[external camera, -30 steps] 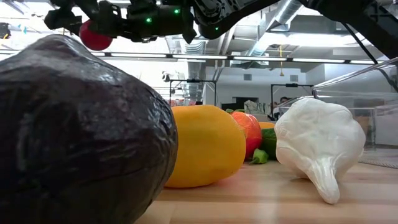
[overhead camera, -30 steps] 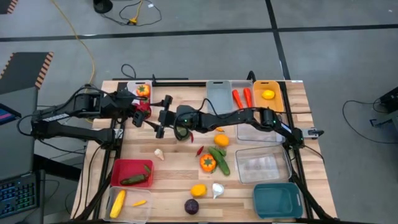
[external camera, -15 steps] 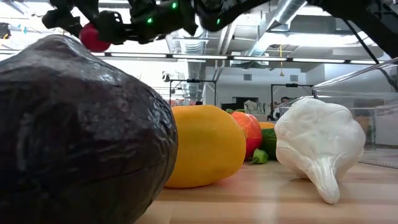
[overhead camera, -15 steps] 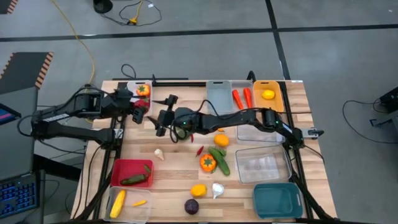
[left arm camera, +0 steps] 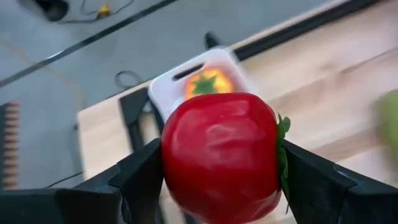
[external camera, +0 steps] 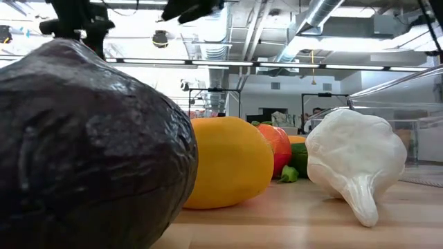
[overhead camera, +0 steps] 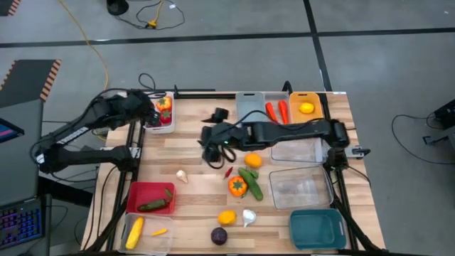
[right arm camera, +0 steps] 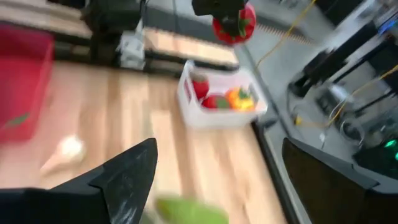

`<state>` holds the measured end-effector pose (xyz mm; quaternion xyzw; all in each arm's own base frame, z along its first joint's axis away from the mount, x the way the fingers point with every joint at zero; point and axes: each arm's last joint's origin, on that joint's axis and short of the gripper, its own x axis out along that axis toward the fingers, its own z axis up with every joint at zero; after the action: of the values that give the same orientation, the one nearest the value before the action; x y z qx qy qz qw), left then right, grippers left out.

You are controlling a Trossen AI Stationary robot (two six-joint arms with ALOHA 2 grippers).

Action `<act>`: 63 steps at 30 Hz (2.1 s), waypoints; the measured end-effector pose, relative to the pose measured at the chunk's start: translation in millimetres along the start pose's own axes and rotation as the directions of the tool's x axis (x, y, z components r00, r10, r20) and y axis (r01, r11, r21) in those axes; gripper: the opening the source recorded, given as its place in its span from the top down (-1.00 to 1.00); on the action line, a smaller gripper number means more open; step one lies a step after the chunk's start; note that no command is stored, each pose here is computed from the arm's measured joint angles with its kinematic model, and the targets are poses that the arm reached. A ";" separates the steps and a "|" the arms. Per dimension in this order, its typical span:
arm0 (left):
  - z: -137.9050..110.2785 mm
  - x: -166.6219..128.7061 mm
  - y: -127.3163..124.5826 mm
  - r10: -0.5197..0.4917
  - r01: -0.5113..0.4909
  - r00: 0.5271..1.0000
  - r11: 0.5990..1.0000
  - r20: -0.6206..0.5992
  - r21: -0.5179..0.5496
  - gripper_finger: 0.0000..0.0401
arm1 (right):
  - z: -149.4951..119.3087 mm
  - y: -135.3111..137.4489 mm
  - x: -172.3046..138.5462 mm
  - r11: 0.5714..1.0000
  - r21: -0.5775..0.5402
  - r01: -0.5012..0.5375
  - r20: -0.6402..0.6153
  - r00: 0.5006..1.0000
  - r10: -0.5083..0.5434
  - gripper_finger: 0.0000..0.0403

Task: Sort produce into baskets
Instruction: Put the red tomato into the white bin, then put the pumpkin into the white bin

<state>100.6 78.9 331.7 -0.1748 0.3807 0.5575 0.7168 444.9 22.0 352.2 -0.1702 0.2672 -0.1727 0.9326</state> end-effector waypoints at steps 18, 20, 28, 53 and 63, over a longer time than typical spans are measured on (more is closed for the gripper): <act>14.1 124.2 -13.8 0.240 -0.231 0.951 0.971 -0.195 0.067 -0.32 | -12.0 11.5 -86.3 0.990 0.034 -0.138 -0.245 0.959 0.142 -0.85; 14.0 130.9 -17.1 0.266 -0.253 0.941 0.963 -0.209 0.089 -0.32 | -15.6 16.2 -90.8 0.989 0.032 -0.147 -0.281 0.948 0.150 -0.85; 12.5 150.7 -24.2 0.318 -0.300 0.915 0.948 -0.250 0.106 -0.32 | -27.6 31.0 -104.7 0.985 0.000 -0.173 -0.384 0.910 0.160 -0.85; 7.8 169.8 -27.7 0.347 -0.311 0.884 0.937 -0.315 0.160 -0.55 | -139.4 -9.0 -178.2 0.929 0.351 -0.112 -0.182 0.966 0.185 -0.85; 7.7 169.3 -27.9 0.337 -0.296 0.886 0.940 -0.318 0.170 -0.64 | -169.2 -6.8 -177.8 0.900 0.417 -0.124 -0.121 0.974 0.191 -0.85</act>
<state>144.2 188.0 206.5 -0.1623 0.5551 0.6047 0.5476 207.3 51.4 298.0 0.0642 0.3118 -0.1614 0.9342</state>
